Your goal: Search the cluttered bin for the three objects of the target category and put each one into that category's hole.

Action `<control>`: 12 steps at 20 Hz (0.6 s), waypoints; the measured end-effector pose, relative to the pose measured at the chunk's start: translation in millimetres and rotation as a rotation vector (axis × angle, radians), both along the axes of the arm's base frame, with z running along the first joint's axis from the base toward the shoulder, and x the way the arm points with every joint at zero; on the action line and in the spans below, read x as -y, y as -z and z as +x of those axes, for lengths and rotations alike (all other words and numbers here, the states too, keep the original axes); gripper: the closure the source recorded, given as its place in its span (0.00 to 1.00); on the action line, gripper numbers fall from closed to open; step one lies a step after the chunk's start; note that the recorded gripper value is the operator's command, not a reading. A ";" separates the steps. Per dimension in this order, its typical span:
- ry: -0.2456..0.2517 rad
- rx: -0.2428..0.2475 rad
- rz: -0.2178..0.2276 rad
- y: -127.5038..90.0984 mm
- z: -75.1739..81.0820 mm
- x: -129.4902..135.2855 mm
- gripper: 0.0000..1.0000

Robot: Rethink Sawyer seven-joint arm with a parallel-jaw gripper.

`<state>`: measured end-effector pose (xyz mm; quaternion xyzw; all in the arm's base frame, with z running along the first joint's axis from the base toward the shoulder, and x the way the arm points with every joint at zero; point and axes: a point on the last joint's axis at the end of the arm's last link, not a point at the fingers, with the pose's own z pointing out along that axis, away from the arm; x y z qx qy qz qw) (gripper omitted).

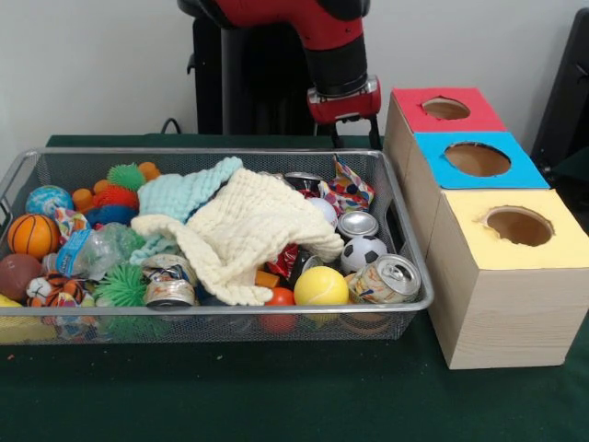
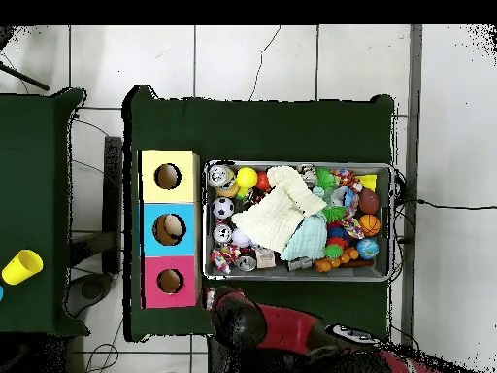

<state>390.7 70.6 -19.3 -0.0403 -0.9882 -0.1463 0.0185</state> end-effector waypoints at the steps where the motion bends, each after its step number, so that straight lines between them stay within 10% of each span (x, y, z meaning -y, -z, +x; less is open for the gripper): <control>1: 0.009 -0.013 0.012 3.7 -4.7 1.6 0.00; 12: -0.019 -0.078 0.063 19.8 -32.8 -20.5 0.00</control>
